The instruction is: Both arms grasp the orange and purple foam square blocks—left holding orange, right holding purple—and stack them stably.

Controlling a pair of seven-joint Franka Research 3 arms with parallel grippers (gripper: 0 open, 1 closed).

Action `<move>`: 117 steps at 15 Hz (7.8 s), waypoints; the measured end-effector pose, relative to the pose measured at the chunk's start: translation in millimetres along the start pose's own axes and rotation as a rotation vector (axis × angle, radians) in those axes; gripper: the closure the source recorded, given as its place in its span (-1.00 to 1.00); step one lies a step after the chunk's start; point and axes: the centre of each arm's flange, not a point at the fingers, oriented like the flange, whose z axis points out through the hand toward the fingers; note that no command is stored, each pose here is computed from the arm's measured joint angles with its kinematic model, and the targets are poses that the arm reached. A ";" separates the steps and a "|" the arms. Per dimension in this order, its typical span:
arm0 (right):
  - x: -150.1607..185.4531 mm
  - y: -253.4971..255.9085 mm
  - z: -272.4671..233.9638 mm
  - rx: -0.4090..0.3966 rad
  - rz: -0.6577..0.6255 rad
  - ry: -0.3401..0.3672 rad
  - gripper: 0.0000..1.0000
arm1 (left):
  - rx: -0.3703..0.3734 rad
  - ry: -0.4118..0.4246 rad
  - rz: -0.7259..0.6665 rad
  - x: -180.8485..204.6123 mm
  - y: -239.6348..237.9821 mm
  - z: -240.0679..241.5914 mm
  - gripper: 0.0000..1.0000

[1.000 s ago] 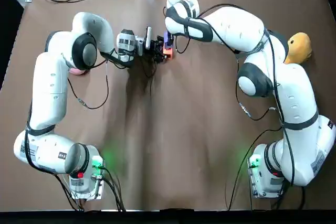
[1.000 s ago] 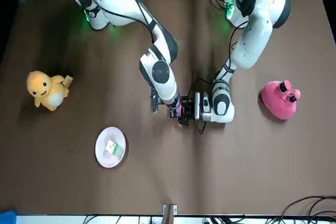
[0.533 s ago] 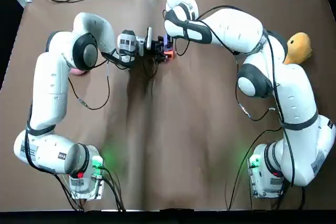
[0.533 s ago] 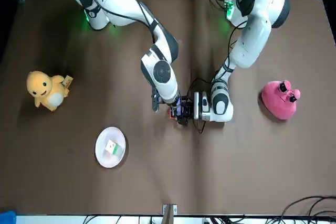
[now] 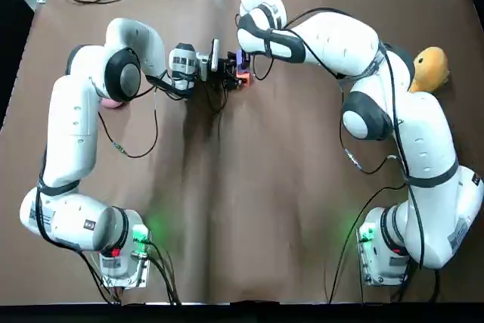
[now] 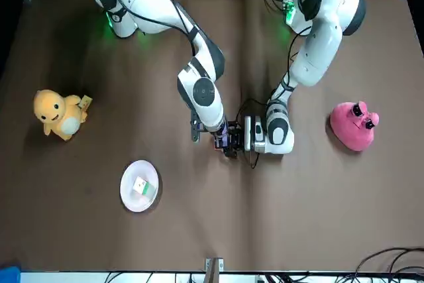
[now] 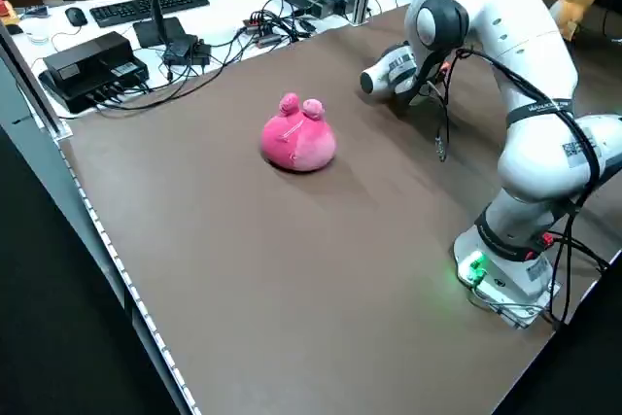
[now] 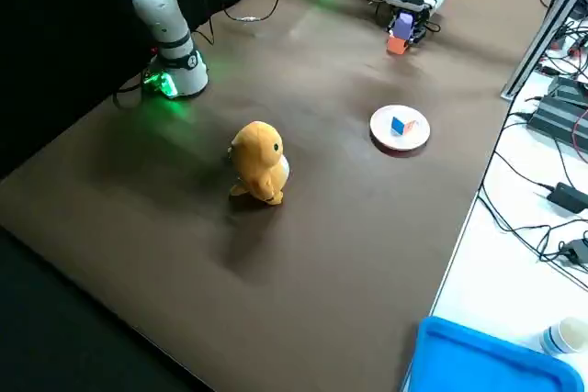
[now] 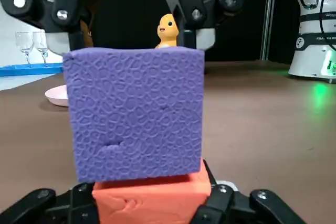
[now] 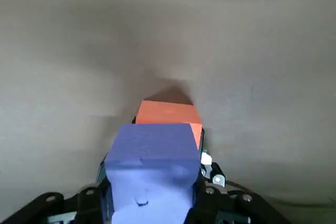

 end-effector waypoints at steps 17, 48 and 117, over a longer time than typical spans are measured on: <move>0.2 4.1 7.0 -0.010 -0.015 0.008 -0.11 | 0.000 0.000 0.000 -0.1 -0.1 -0.2 -0.30; 3.4 6.4 14.3 -0.032 0.073 0.002 -0.81 | 0.000 0.000 0.000 0.0 -0.2 -0.2 -0.30; 266.1 -71.6 -332.3 -0.068 -0.520 0.012 -1.00 | 0.074 -0.255 -0.054 177.5 -102.2 -238.9 -1.00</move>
